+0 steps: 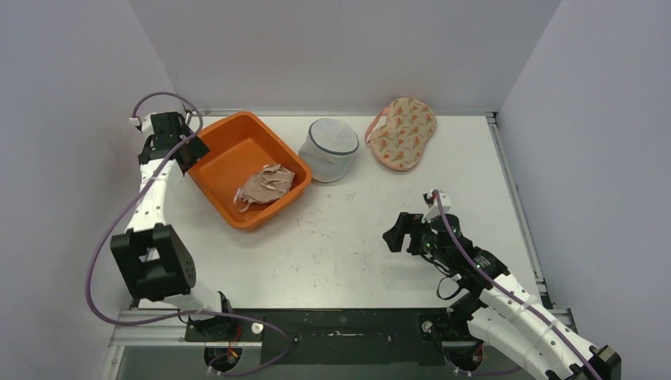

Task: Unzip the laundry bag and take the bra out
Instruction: Place the bin at the center of the board, then pick up the laundry bag at the center of the board.

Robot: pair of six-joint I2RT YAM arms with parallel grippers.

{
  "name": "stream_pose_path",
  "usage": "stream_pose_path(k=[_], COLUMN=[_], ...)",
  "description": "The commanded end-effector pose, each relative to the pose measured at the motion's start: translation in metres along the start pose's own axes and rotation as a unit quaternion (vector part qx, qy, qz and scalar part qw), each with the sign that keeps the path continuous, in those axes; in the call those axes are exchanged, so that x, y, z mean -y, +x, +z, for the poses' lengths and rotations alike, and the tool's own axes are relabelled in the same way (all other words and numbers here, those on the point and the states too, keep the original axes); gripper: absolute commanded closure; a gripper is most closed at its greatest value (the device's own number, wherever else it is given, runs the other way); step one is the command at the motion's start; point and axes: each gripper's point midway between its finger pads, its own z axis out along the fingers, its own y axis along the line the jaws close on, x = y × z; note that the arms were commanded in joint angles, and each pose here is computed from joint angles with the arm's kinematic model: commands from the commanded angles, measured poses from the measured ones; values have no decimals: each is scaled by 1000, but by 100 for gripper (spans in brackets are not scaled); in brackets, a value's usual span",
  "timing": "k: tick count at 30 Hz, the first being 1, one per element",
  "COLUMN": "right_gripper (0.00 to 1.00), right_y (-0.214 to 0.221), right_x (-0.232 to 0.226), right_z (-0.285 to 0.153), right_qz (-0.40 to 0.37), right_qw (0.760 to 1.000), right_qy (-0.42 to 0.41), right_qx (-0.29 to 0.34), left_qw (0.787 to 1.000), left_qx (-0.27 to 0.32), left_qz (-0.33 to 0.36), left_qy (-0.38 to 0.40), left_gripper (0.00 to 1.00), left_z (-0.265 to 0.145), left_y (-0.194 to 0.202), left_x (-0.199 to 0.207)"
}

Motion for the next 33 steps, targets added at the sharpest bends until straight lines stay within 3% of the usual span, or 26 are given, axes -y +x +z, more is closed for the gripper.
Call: stream_pose_path(k=[1,4,6,9,11,15,23,33], right_gripper=[10,10,10,10,10,10,9,6], right_y=[-41,-51,-52,-46,-41,-35,-34,-26], right_x=[-19,-8,-3,-11,-10,-9,-3,-4], right_z=[-10,-9,-6,0,7,14,16,20], right_qz=[0,34,51,41,46,56,60,68], right_qw=[997,994,991,994,995,995,994,995], right_qy=[-26,4,12,-7,-3,-2,7,6], right_qx=[74,108,122,101,86,81,88,78], left_qw=[991,981,965,909,880,903,911,934], left_qx=[102,136,126,80,63,45,-5,-53], left_qz=[-31,-21,-39,-43,-26,84,101,122], left_qy=[77,140,229,406,470,418,400,332], left_gripper=[3,4,4,4,4,4,0,21], left_z=[-95,-144,-169,-201,-223,-230,-197,-122], left_y=[-52,-52,-42,-21,0,44,70,98], left_x=[22,52,81,135,172,237,304,340])
